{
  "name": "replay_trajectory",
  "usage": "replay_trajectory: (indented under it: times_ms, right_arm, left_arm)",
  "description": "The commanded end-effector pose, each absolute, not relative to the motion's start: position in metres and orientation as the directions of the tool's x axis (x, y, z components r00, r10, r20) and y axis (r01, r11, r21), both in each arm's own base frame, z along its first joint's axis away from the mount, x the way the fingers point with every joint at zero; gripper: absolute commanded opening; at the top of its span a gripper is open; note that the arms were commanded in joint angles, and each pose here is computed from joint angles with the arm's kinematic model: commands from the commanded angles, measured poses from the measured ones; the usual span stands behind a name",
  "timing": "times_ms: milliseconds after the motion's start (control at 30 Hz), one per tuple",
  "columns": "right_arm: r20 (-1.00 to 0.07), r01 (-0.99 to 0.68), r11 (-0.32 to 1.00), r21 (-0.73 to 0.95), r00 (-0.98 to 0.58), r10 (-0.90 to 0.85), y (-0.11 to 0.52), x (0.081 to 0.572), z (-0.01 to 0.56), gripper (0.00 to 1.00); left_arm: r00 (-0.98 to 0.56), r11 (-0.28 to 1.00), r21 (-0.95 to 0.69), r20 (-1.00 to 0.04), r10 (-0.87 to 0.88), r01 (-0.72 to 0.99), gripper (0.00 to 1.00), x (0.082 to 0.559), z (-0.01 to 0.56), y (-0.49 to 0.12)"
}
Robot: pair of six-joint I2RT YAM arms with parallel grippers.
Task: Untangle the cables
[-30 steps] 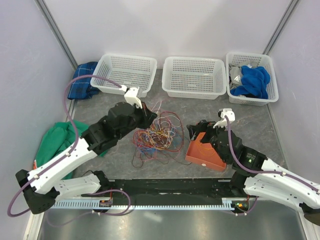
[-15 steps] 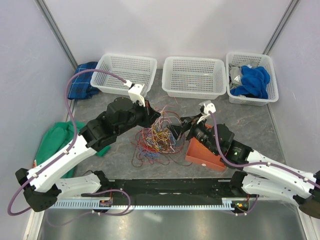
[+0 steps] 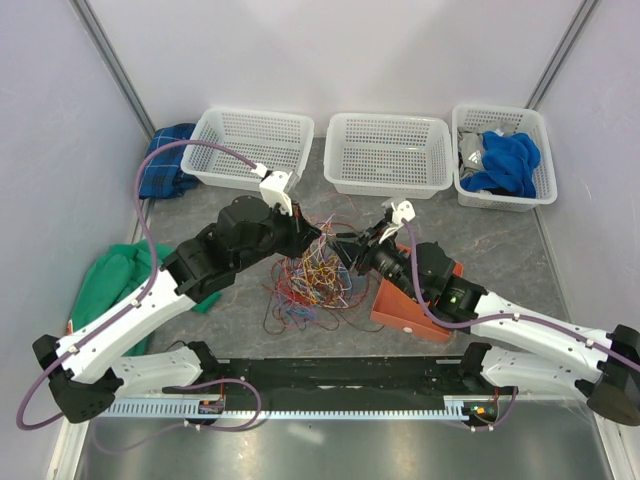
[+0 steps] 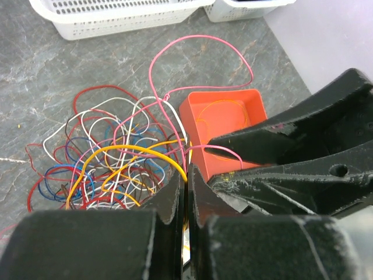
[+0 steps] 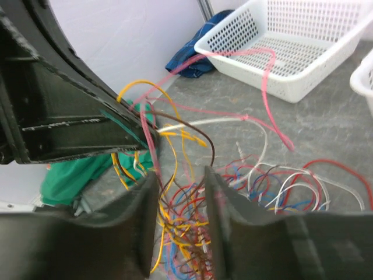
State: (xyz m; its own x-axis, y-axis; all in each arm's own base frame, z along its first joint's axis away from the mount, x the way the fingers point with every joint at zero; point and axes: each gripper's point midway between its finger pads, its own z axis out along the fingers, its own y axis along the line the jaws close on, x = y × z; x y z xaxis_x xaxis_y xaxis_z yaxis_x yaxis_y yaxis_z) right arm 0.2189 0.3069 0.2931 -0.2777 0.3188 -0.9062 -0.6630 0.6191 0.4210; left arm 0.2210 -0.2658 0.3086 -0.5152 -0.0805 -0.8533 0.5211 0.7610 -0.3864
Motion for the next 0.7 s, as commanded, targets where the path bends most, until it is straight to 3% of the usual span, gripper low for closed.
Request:
replay_trajectory:
  times_ms: [0, 100, 167, 200, 233, 333, 667]
  right_arm:
    - [-0.895, -0.713, 0.568, 0.412, -0.2, 0.398, 0.31, 0.218, 0.34, 0.3]
    - [-0.901, -0.681, 0.612, 0.401, -0.174, 0.397, 0.298, 0.222, 0.348, 0.0]
    - [-0.909, -0.642, 0.661, 0.388, -0.151, 0.388, 0.286, 0.227, 0.357, 0.0]
    - [-0.908, -0.633, 0.671, 0.387, -0.135, 0.396, 0.279, 0.227, 0.365, 0.0]
    - [-0.911, -0.604, 0.699, 0.382, -0.118, 0.396, 0.272, 0.232, 0.369, 0.0]
    - [-0.93, -0.571, 0.746, 0.343, -0.093, 0.356, 0.26, 0.234, 0.385, 0.0]
    - [-0.948, -0.49, 0.823, 0.289, -0.028, 0.316, 0.236, 0.242, 0.458, 0.0]
  left_arm:
    - [-0.502, 0.756, -0.367, -0.863, -0.059, 0.542, 0.02, 0.222, 0.305, -0.269]
    - [-0.491, 0.778, -0.347, -0.869, -0.057, 0.524, 0.02, 0.224, 0.304, -0.26]
    - [-0.478, 0.805, -0.328, -0.876, -0.064, 0.494, 0.13, 0.227, 0.304, -0.251]
    - [-0.474, 0.812, -0.321, -0.878, -0.063, 0.487, 0.23, 0.225, 0.305, -0.245]
    - [-0.471, 0.82, -0.317, -0.879, -0.067, 0.477, 0.55, 0.225, 0.306, -0.241]
    - [-0.463, 0.848, -0.318, -0.881, -0.098, 0.424, 0.99, 0.223, 0.307, -0.224]
    - [-0.396, 0.892, -0.342, -0.894, -0.211, 0.297, 1.0, 0.221, 0.306, -0.182]
